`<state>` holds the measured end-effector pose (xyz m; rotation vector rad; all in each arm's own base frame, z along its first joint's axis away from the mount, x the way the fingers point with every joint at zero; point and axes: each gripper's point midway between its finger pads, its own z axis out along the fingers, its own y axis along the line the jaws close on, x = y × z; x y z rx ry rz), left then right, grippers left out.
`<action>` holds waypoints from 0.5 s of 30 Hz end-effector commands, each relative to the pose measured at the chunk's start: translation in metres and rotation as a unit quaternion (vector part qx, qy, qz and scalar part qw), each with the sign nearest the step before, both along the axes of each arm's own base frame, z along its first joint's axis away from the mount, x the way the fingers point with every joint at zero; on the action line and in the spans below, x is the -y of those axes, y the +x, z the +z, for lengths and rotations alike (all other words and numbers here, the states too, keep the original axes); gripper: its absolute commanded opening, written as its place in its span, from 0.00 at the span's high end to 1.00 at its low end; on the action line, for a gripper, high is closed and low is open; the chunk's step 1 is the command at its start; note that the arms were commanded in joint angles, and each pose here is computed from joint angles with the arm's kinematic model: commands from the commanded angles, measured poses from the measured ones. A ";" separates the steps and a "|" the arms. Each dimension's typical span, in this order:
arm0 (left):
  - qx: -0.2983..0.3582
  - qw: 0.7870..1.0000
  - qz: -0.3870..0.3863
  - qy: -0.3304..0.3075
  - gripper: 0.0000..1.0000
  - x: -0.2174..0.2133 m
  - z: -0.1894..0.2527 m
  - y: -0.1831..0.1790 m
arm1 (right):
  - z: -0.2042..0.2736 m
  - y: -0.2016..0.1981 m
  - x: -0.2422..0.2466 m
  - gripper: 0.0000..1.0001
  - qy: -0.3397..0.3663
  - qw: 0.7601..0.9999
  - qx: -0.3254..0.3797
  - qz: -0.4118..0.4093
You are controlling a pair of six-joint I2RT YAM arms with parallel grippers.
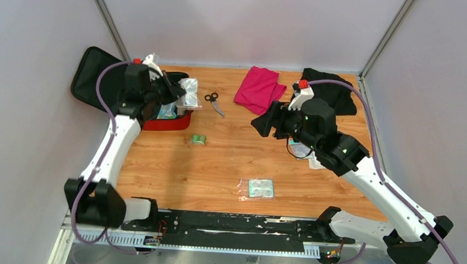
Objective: Organize the medicine kit
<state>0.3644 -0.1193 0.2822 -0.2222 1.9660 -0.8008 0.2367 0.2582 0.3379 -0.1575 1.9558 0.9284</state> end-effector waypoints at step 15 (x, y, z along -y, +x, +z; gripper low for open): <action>-0.197 0.944 0.119 0.236 1.00 -0.171 -0.110 0.113 | -0.100 -0.007 0.071 0.31 -0.176 0.982 -0.006 -0.061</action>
